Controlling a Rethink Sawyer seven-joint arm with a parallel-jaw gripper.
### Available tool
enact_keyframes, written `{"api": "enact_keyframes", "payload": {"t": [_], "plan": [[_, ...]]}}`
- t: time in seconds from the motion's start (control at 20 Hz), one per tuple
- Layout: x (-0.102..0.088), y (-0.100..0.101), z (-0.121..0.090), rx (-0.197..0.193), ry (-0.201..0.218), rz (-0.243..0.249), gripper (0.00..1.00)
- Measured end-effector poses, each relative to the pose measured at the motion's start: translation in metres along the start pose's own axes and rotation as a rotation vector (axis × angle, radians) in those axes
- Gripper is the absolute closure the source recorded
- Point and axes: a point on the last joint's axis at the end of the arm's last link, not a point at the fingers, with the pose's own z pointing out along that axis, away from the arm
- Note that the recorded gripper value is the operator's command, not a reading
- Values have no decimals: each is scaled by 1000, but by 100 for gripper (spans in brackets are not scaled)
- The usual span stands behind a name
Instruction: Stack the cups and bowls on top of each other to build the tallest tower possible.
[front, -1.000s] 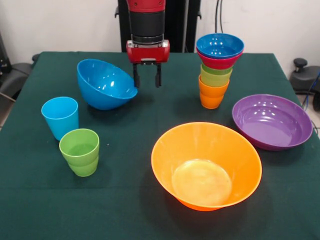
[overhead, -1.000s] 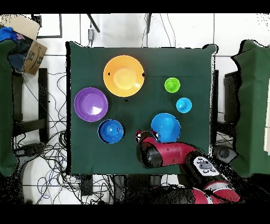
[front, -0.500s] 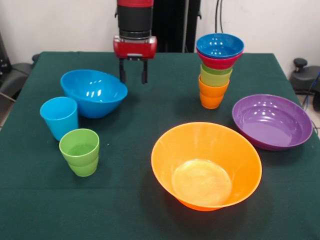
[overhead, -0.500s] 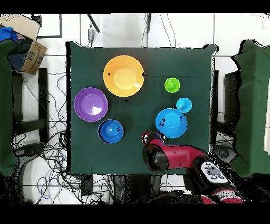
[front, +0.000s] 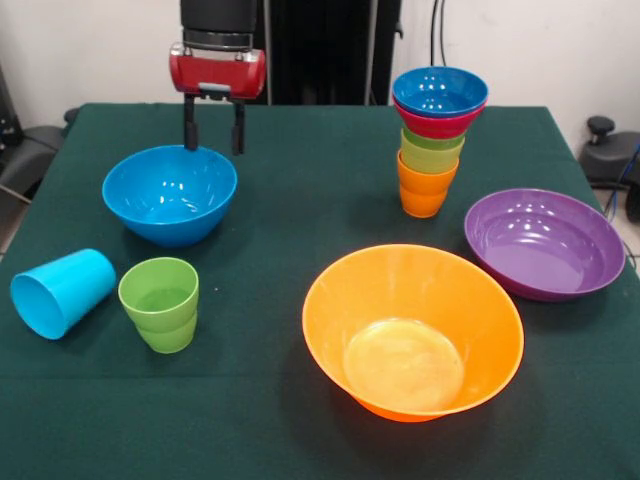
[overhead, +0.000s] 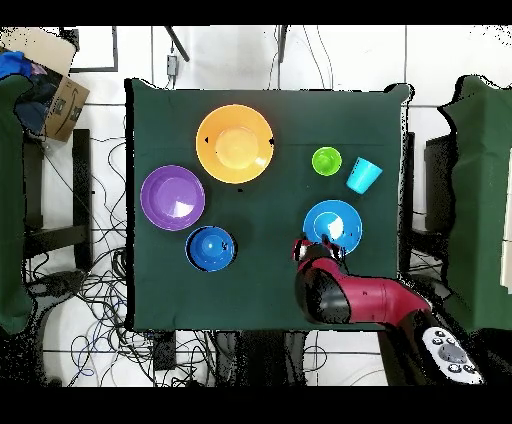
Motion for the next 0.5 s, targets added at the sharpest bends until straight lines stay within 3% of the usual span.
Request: {"api": "enact_keyframes", "payload": {"t": [0.5], "plan": [[-9, 11, -2, -11, -18, -21, 0]]}}
